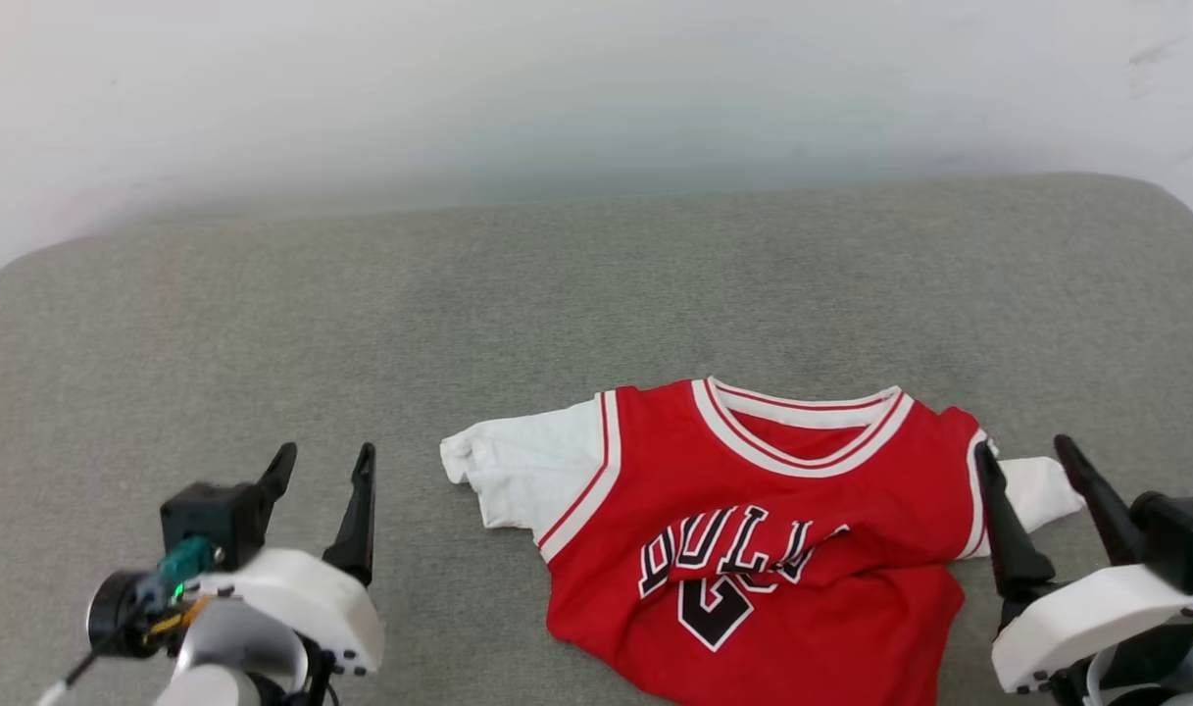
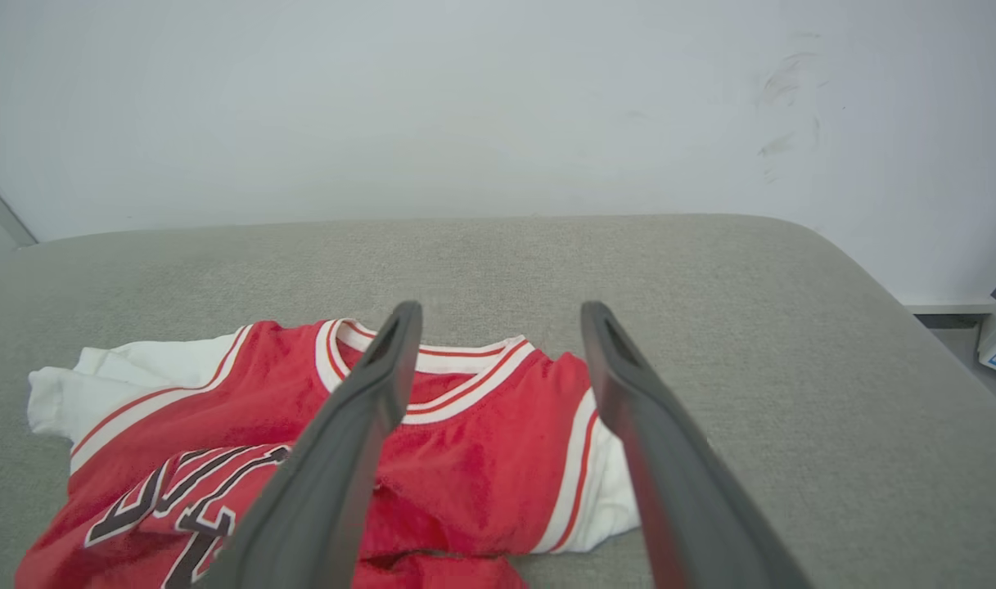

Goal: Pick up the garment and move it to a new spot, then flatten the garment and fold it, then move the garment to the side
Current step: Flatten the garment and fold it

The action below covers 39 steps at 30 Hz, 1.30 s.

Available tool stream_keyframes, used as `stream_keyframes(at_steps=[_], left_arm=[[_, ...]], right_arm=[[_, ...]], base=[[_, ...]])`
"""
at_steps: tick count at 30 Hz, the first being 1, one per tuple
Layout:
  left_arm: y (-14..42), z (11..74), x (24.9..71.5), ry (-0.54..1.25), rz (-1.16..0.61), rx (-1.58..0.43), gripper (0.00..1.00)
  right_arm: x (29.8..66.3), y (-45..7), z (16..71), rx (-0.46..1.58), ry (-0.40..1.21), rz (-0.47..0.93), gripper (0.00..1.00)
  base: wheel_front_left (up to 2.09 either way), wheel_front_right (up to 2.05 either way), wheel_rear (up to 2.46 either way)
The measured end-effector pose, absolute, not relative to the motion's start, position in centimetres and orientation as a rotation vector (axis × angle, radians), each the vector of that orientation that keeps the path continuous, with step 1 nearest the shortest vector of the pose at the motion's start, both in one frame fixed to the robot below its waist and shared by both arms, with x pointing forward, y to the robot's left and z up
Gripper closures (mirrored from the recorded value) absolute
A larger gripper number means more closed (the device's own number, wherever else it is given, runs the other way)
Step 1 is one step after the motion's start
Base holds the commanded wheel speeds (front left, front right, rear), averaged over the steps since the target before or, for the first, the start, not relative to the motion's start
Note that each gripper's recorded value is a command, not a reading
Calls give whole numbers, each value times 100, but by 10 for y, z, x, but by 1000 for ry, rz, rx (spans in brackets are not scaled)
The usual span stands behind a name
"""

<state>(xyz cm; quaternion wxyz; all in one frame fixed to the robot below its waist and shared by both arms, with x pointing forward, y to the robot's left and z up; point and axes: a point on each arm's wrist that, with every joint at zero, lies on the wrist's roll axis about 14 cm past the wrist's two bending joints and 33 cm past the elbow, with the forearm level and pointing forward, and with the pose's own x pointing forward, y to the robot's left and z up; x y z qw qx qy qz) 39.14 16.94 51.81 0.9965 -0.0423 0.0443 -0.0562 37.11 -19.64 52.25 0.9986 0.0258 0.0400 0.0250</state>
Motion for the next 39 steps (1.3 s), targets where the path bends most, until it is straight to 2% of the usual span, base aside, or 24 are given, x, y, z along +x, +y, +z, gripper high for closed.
stream_keyframes(at_steps=[7, 15, 26, 31, 32, 33, 34, 39], left_arm=[[145, 514, 424, 248, -260, -24, 0], [123, 469, 449, 580, -406, 40, 0], [116, 384, 441, 972, -502, 100, 0], [112, 369, 436, 1081, -522, 109, 0], [111, 368, 435, 1093, -528, 107, 5], [110, 367, 435, 1099, -530, 106, 56], [108, 365, 433, 1107, -534, 100, 100], [97, 363, 431, 1077, -552, 72, 100]], right_arm=[[363, -193, 521, 63, 104, 43, 0], [371, -197, 507, 87, 138, 20, 0], [376, -210, 479, 136, 194, -29, 0], [377, -215, 474, 148, 200, -46, 0], [377, -215, 473, 150, 201, -49, 0], [377, -216, 473, 153, 202, -50, 0], [378, -216, 472, 157, 201, -52, 0], [379, -219, 475, 161, 191, -59, 0]], base=[[0, 0, 0], [0, 0, 0], [0, 0, 0], [0, 0, 0], [0, 0, 0], [0, 0, 0], [0, 0, 0], [0, 0, 0]])
